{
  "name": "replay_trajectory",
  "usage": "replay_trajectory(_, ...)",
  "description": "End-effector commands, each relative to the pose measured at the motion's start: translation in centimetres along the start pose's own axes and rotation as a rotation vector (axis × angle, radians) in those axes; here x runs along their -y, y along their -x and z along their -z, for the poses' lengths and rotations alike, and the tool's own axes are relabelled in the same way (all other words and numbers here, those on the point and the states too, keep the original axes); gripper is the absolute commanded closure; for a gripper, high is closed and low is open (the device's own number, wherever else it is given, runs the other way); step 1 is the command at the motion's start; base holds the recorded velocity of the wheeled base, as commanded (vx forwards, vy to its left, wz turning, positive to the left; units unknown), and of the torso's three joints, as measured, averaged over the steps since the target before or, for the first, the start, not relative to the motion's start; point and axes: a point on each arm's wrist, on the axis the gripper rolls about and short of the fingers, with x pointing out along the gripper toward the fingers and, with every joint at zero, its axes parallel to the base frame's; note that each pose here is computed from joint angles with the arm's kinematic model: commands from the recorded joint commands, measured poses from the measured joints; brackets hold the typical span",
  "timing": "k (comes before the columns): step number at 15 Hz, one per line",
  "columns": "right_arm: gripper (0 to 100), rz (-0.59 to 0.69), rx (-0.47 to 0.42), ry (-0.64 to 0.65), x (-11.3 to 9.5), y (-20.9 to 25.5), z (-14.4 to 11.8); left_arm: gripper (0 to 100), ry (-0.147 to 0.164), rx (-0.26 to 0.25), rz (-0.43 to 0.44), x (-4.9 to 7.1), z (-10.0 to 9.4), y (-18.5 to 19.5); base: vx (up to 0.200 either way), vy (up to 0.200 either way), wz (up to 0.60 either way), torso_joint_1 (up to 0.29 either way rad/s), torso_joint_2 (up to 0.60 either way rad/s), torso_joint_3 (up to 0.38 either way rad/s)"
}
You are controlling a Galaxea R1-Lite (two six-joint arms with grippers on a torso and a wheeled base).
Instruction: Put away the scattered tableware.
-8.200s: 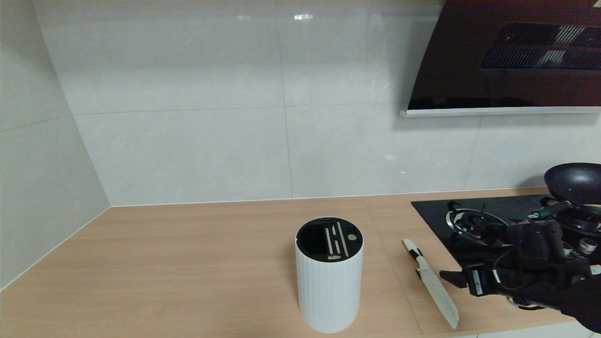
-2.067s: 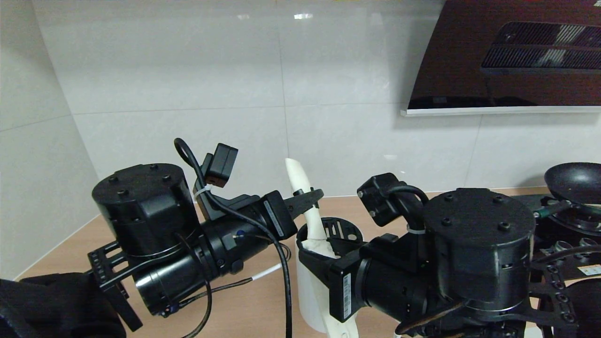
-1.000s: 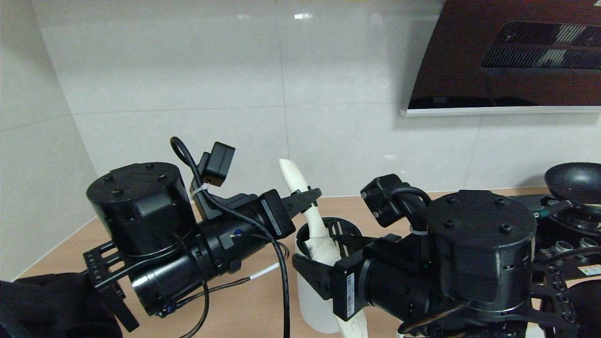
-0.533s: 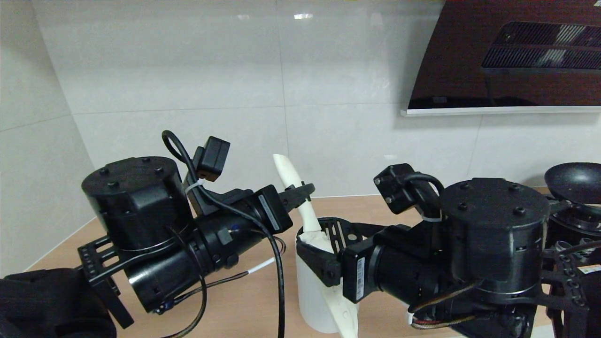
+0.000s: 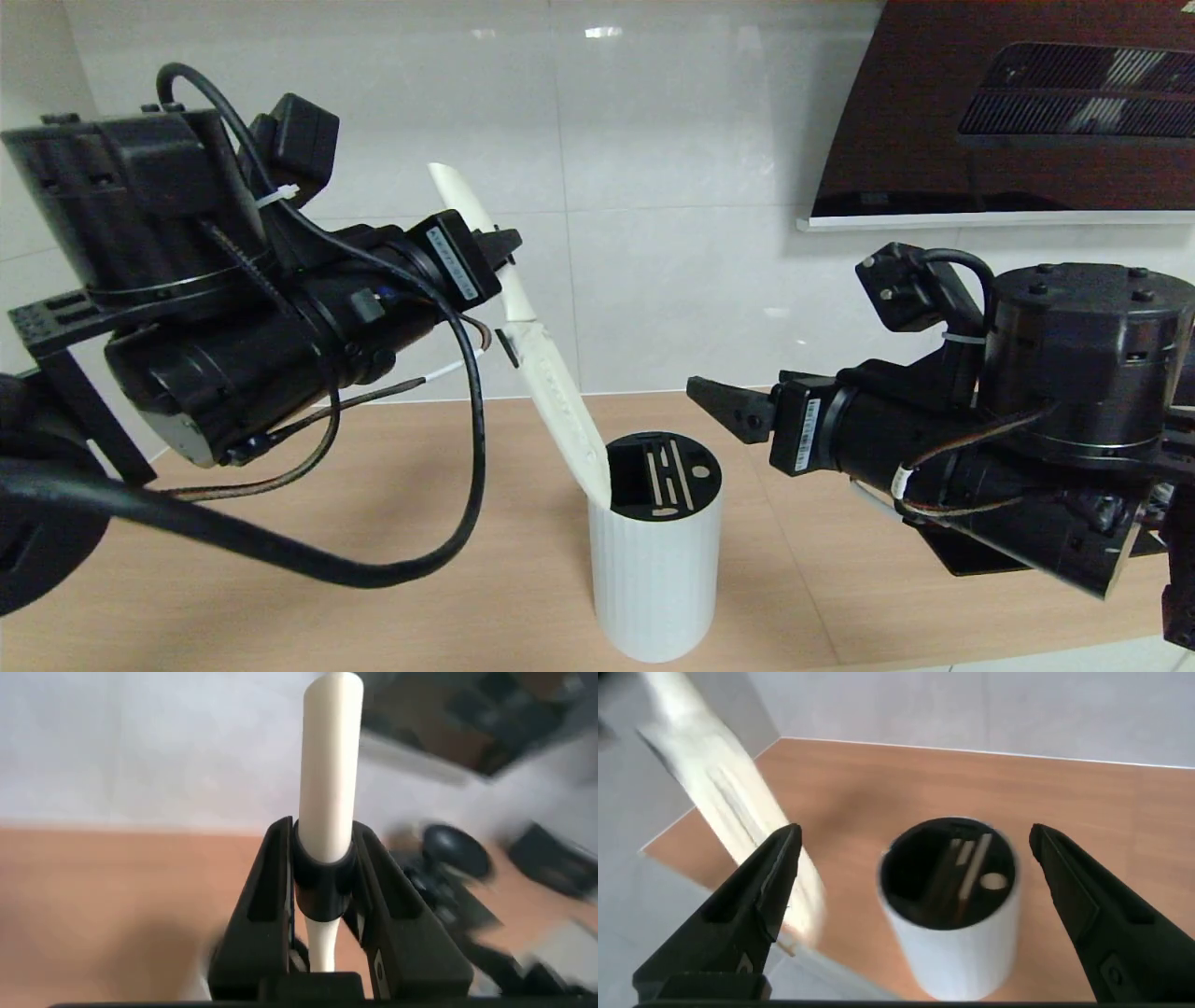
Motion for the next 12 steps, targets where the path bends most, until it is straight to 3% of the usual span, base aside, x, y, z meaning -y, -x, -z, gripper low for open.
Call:
replay_trajectory(1, 0, 0.019, 0.008, -0.003, 0.6, 0.0, -0.2, 100, -0.06, 0.009, -0.038, 0.0, -0.2, -1.4, 0.0, 0.0, 0.0, 0.0, 0.0, 0.0)
replay_trajectory(2, 0, 0.023, 0.008, -0.002, 0.7, 0.0, -0.2, 100, -0.075, 0.01, -0.055, 0.1, 0.1, -1.9, 0.0, 0.0, 0.0, 0.0, 0.0, 0.0)
replay_trajectory(4, 0, 0.034, 0.016, -0.004, 1.0, 0.0, -0.4, 100, -0.152, 0.053, -0.141, 0.9, 0.6, -4.3, 0.0, 0.0, 0.0, 0.0, 0.0, 0.0)
replay_trajectory(5, 0, 0.035, 0.018, -0.005, 1.1, 0.1, -0.5, 100, -0.171, 0.063, -0.162, 1.3, 0.8, -4.8, 0.0, 0.0, 0.0, 0.0, 0.0, 0.0)
replay_trajectory(6, 0, 0.035, 0.018, -0.005, 1.1, 0.1, -0.5, 100, -0.172, 0.064, -0.165, 1.4, 0.9, -4.9, 0.0, 0.0, 0.0, 0.0, 0.0, 0.0)
replay_trajectory(8, 0, 0.059, 0.019, -0.007, 1.7, 0.0, -0.5, 100, -0.189, 0.055, -0.238, 2.5, 3.0, -5.6, 0.0, 0.0, 0.0, 0.0, 0.0, 0.0)
replay_trajectory(10, 0, 0.067, 0.015, -0.007, 1.9, -0.1, -0.4, 100, -0.185, 0.082, -0.272, 3.3, 4.5, -6.1, 0.0, 0.0, 0.0, 0.0, 0.0, 0.0)
replay_trajectory(12, 0, 0.069, 0.009, -0.005, 1.9, -0.2, -0.3, 100, -0.216, 0.137, -0.3, 3.7, 6.3, -7.4, 0.0, 0.0, 0.0, 0.0, 0.0, 0.0)
